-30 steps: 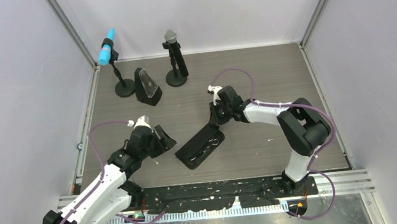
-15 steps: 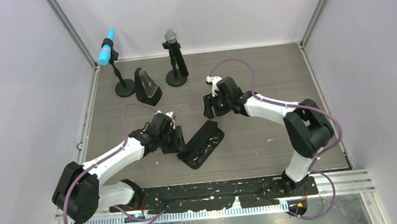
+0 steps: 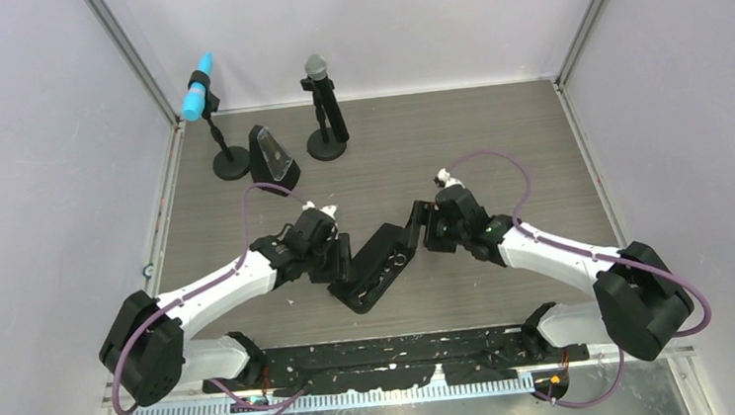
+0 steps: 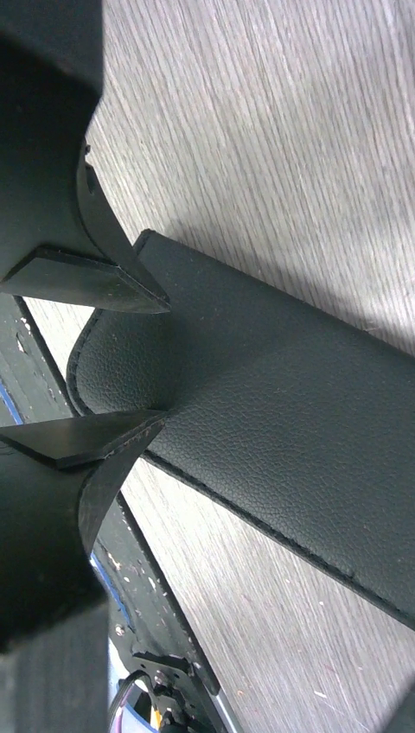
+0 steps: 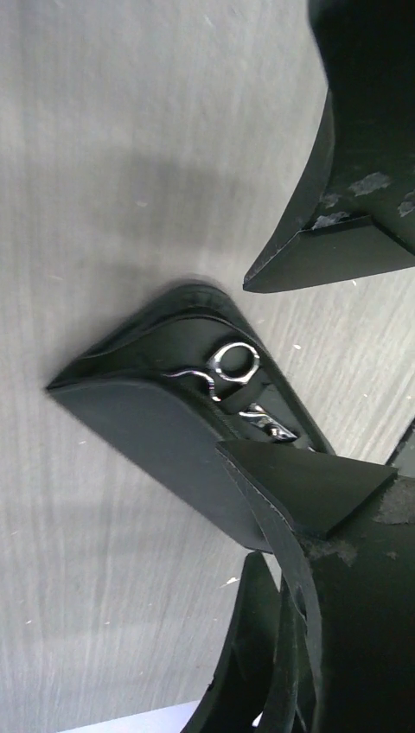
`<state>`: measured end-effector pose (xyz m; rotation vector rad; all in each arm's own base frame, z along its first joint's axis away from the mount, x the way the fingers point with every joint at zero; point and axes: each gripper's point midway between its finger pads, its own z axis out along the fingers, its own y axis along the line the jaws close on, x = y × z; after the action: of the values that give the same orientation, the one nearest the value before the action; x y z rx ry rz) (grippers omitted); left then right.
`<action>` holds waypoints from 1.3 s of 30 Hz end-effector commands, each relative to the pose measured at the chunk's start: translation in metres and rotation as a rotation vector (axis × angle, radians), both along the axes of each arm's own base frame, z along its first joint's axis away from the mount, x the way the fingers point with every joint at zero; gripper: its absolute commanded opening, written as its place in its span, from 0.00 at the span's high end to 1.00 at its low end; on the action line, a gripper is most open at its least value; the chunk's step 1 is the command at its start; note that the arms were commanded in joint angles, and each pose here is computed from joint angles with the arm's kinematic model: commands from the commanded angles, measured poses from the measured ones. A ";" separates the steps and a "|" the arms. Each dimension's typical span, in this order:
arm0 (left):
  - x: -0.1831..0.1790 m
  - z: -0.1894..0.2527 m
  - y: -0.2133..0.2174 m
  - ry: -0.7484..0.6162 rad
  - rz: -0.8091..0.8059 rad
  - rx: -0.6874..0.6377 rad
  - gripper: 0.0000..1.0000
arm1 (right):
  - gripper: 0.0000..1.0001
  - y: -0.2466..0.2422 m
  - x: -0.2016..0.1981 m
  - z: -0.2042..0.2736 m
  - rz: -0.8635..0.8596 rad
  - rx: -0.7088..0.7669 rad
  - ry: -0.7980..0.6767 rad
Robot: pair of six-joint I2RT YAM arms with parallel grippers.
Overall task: Sort the hair-cutting tools
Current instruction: Adjust the hairdressing tool bag at the center of the board, then zip the hairdressing tool bag at the center of the board.
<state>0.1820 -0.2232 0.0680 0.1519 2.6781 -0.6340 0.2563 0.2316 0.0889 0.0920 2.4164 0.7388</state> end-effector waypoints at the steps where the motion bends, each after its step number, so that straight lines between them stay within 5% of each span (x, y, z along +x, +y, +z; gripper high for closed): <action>1: 0.004 0.007 -0.009 -0.023 -0.019 0.014 0.52 | 0.29 0.029 -0.012 0.015 -0.050 0.199 0.016; 6: 0.002 0.004 -0.014 -0.017 -0.034 0.029 0.52 | 0.29 0.054 -0.029 0.022 -0.047 0.332 0.022; 24: -0.002 0.003 -0.022 -0.016 -0.053 0.030 0.52 | 0.44 0.057 -0.046 -0.046 -0.123 0.357 0.188; 39: -0.008 -0.003 -0.037 0.005 -0.084 0.019 0.53 | 0.47 0.074 -0.040 -0.033 -0.077 0.428 0.164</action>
<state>0.1685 -0.2390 0.0549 0.2604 2.7310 -0.5626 0.2123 0.2890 0.0371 0.4809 2.3936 1.1488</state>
